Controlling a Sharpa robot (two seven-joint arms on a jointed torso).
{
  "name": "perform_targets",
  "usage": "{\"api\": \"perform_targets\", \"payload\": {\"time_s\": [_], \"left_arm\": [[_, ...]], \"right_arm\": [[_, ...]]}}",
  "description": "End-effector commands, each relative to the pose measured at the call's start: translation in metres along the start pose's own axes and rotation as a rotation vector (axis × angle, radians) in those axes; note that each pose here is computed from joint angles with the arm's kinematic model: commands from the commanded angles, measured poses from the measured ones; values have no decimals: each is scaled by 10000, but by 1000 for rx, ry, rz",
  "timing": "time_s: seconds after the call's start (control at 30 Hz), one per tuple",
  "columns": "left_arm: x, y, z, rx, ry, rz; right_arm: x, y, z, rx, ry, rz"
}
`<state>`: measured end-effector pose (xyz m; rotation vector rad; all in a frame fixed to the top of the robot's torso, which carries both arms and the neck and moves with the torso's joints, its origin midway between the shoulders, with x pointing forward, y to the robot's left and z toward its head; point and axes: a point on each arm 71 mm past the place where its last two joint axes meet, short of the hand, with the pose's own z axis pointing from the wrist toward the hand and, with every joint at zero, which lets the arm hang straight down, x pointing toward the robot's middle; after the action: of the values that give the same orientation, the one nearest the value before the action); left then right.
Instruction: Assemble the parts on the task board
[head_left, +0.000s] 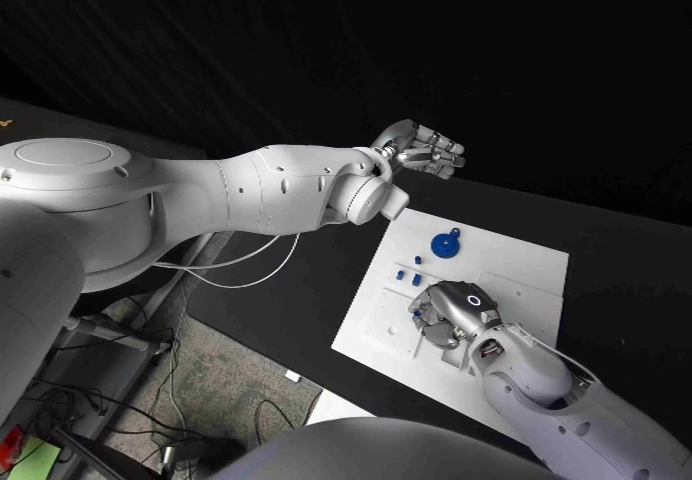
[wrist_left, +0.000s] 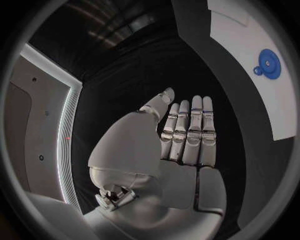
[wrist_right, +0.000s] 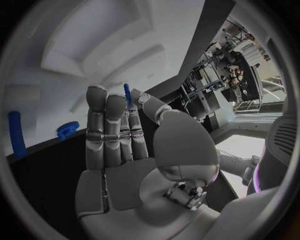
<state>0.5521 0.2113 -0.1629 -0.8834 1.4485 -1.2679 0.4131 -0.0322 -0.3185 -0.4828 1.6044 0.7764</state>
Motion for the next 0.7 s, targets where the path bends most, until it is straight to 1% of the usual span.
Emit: {"api": "perform_targets", "payload": {"time_s": [0.03, 0.7], "left_arm": [[18, -18, 8, 7, 9, -5], [14, -14, 12, 3, 8, -4]], "right_arm": [[12, 8, -4, -5, 5, -12], [86, -20, -38, 0, 41, -26]]}}
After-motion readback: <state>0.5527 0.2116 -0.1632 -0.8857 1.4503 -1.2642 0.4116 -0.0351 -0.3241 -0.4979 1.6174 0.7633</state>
